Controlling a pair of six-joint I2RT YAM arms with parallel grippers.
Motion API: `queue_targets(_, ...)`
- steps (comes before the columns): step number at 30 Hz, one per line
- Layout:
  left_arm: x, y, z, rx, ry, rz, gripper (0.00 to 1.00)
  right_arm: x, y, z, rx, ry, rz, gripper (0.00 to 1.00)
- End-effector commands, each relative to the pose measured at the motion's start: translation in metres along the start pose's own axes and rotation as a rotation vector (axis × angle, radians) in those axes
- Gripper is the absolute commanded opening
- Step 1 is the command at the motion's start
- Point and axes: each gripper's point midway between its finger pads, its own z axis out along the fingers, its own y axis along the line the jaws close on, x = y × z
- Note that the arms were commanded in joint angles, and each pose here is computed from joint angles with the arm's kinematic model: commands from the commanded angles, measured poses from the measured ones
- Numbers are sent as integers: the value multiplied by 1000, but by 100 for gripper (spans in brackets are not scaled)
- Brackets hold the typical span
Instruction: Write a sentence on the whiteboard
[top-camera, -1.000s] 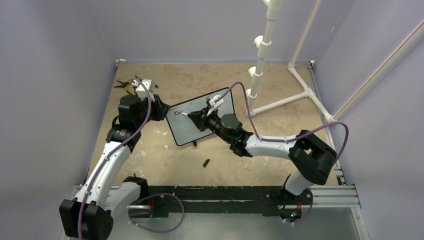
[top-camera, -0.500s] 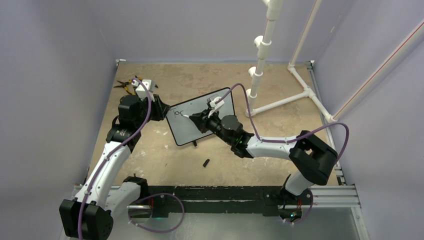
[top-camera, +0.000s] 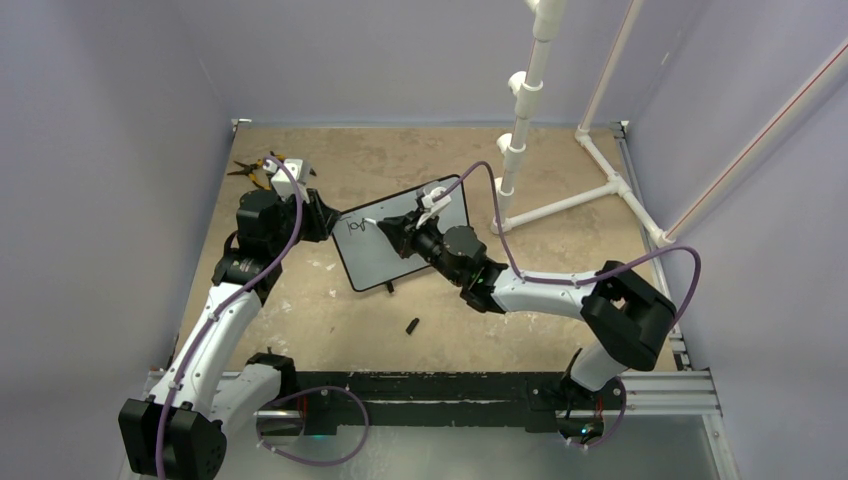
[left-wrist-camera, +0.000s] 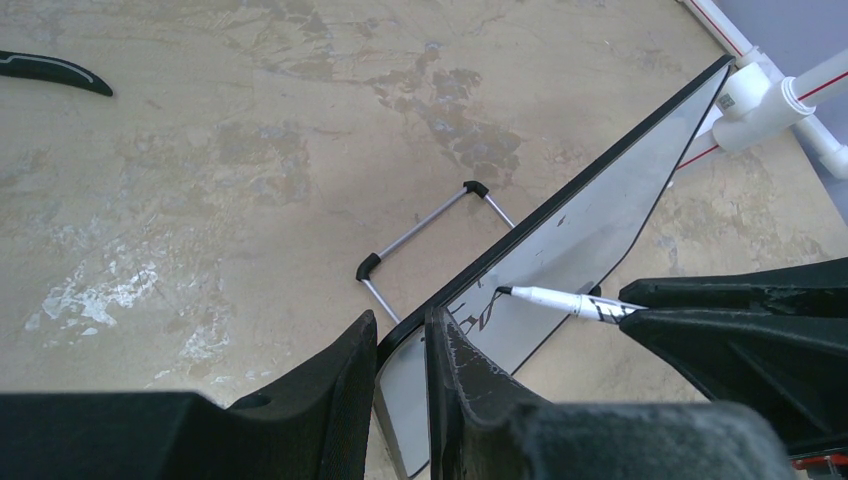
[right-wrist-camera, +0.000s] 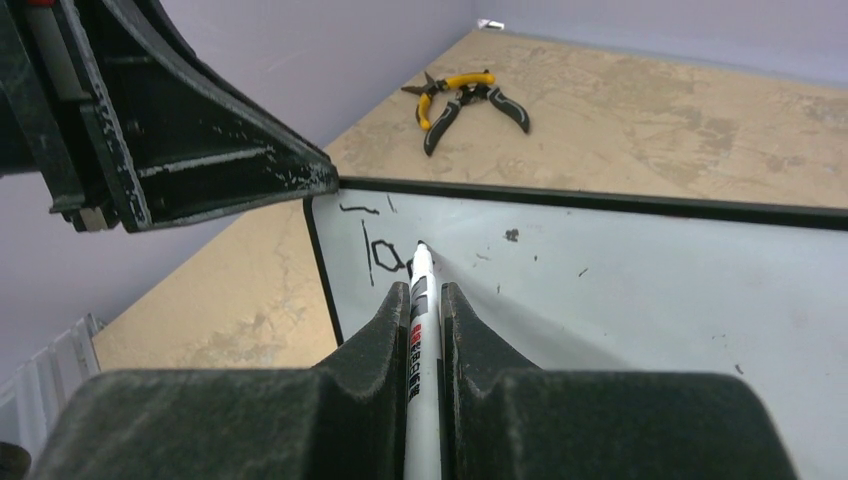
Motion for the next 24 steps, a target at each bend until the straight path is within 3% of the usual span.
queue_targets(1,-5,-3,-1,16,-12,14,22,-61,-1,5,33,-160,-3,0)
queue_targets(8,-4,-3,-1,14,-10,13,22,-66,0,7,20,-170,-7,0)
queue_targets(24,-3,-3,0,15,-7,12,22,-15,-7,-3,0,-50,2,0)
